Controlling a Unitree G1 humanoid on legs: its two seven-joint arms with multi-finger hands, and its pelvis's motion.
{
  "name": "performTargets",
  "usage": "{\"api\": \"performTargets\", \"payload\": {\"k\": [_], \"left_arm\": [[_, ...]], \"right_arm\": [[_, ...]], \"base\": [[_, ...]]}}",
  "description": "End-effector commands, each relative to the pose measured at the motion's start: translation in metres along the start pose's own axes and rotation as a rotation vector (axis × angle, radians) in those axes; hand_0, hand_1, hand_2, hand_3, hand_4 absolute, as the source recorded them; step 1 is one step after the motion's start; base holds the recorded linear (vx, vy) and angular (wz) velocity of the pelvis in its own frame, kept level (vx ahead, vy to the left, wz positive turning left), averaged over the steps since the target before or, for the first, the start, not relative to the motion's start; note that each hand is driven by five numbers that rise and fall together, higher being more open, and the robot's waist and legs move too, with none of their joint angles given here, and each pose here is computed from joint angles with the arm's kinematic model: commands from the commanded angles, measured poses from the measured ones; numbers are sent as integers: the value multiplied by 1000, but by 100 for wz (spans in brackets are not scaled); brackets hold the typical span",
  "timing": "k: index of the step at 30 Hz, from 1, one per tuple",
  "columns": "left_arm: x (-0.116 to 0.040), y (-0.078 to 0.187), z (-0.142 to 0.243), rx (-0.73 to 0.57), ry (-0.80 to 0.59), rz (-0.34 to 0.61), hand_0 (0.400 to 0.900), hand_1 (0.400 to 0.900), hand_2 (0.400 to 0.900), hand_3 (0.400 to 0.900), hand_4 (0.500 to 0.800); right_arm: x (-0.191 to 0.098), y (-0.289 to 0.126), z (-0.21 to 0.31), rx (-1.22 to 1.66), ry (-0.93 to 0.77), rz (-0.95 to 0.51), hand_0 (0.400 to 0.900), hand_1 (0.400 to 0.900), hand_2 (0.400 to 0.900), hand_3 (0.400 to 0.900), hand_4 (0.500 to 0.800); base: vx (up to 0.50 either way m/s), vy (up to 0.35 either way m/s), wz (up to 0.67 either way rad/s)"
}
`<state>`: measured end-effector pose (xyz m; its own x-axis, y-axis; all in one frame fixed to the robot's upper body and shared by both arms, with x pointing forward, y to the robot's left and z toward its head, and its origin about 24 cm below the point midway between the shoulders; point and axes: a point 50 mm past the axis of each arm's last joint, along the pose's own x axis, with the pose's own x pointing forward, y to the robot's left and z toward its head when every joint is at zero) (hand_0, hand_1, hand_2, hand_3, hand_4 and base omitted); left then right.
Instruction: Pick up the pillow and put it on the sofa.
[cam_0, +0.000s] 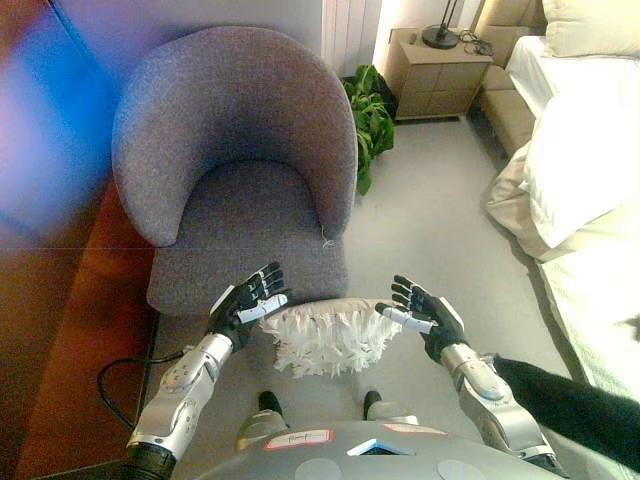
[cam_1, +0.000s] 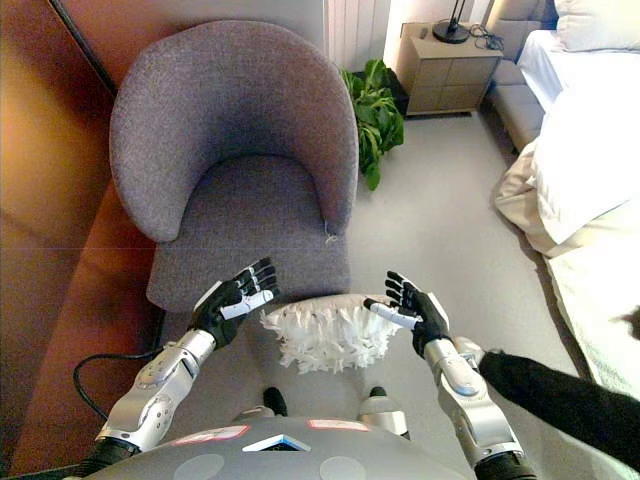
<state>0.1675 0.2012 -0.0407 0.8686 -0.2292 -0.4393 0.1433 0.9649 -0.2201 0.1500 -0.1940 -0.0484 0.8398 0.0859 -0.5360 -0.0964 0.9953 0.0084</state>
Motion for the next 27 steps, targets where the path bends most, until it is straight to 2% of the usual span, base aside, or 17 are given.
{"api": "performTargets", "payload": {"k": [1, 5, 13, 20, 27], "left_arm": [[11, 2, 53, 63, -223, -40, 900, 900, 900, 900, 800], [10, 1, 51, 60, -216, -65, 900, 900, 900, 900, 800], [7, 6, 53, 77, -227, -44, 900, 900, 900, 900, 800], [4, 15, 59, 113, -233, -24, 900, 900, 900, 900, 800], [2, 17, 64, 149, -235, -57, 900, 900, 900, 900, 800]], "right_arm": [[14, -5, 49, -41, -221, 11, 900, 900, 900, 900, 800], [14, -7, 49, -66, -220, 4, 900, 900, 900, 900, 800], [12, -17, 44, -190, -174, -31, 900, 900, 900, 900, 800], [13, -31, 50, -387, -156, -59, 900, 900, 900, 900, 800], [14, -40, 58, -658, -156, -107, 900, 900, 900, 900, 800]], "base": [[0, 0, 0], [0, 0, 0], [31, -14, 2], [50, -37, 7], [66, -42, 11]]}}
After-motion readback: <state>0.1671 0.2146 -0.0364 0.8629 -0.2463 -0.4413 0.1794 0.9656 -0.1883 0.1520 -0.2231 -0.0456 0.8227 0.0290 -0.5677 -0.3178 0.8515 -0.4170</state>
